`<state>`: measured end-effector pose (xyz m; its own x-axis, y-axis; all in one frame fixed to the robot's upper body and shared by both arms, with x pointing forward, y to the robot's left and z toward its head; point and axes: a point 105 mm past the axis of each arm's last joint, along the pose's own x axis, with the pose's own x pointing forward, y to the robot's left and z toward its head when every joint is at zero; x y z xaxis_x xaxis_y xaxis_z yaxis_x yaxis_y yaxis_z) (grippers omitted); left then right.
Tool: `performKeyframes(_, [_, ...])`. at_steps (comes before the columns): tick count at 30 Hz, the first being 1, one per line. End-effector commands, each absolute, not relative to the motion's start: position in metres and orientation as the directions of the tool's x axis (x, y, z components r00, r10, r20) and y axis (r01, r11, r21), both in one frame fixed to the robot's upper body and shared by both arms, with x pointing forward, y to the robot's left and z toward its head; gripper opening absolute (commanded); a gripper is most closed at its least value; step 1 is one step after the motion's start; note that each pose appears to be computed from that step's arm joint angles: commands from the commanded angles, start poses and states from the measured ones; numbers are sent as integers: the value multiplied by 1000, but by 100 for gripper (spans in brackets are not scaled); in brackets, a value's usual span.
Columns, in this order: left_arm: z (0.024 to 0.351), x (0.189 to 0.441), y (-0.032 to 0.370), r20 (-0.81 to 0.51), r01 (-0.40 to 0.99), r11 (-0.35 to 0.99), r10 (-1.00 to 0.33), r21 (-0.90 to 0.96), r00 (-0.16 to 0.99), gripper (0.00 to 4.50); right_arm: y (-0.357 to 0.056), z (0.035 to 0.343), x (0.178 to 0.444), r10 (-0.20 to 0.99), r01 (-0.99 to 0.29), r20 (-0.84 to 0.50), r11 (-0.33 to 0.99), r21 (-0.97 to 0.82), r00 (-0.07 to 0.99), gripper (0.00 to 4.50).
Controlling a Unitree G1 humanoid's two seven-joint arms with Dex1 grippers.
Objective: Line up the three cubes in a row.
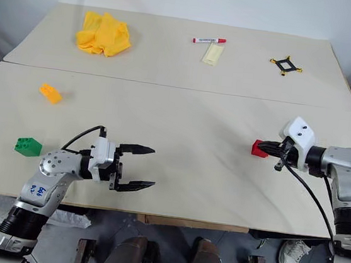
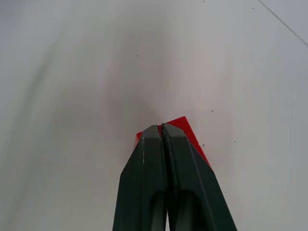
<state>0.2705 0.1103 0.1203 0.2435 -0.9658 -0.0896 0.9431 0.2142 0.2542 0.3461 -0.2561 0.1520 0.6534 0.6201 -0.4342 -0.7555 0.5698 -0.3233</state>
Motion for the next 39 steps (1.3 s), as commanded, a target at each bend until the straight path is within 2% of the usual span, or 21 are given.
performKeyframes(1, [126, 267, 112, -76, 932, 223, -964, 286, 254, 450, -246, 141, 345, 630, -772, -448, 551, -319, 634, 6])
performKeyframes(7, [126, 268, 109, -72, 931, 226, -964, 288, 256, 450, -217, 133, 343, 693, -813, -424, 506, -288, 582, 6])
performKeyframes(15, [125, 269, 111, -74, 929, 231, -962, 290, 262, 450, -195, 144, 337, 765, -850, -375, 442, -287, 524, 6])
performKeyframes(19, [125, 267, 111, -69, 927, 237, -961, 290, 267, 450, -188, 161, 311, 852, -890, -281, 378, -256, 442, 6])
performKeyframes(21, [125, 266, 112, -66, 927, 241, -961, 288, 270, 450, -193, 165, 303, 858, -892, -256, 400, -210, 445, 6])
performKeyframes(24, [126, 266, 115, -60, 924, 252, -958, 288, 280, 450, -213, 169, 296, 827, -860, -242, 468, -202, 507, 58])
performKeyframes(29, [127, 269, 117, -57, 921, 262, -955, 288, 290, 450, -254, 179, 302, 726, -754, -204, 617, -226, 656, 224])
performKeyframes(34, [126, 272, 116, -59, 919, 261, -955, 297, 290, 450, -259, 180, 321, 663, -676, -145, 692, -253, 734, 387])
performKeyframes(35, [126, 272, 115, -58, 918, 260, -956, 299, 289, 450, -256, 178, 322, 675, -687, -147, 684, -243, 724, 344])
performKeyframes(36, [126, 273, 115, -58, 918, 259, -956, 300, 288, 450, -253, 177, 323, 683, -696, -148, 678, -237, 715, 339])
performKeyframes(39, [127, 273, 115, -59, 919, 255, -957, 300, 285, 450, -247, 168, 328, 689, -709, -173, 668, -226, 704, 242])
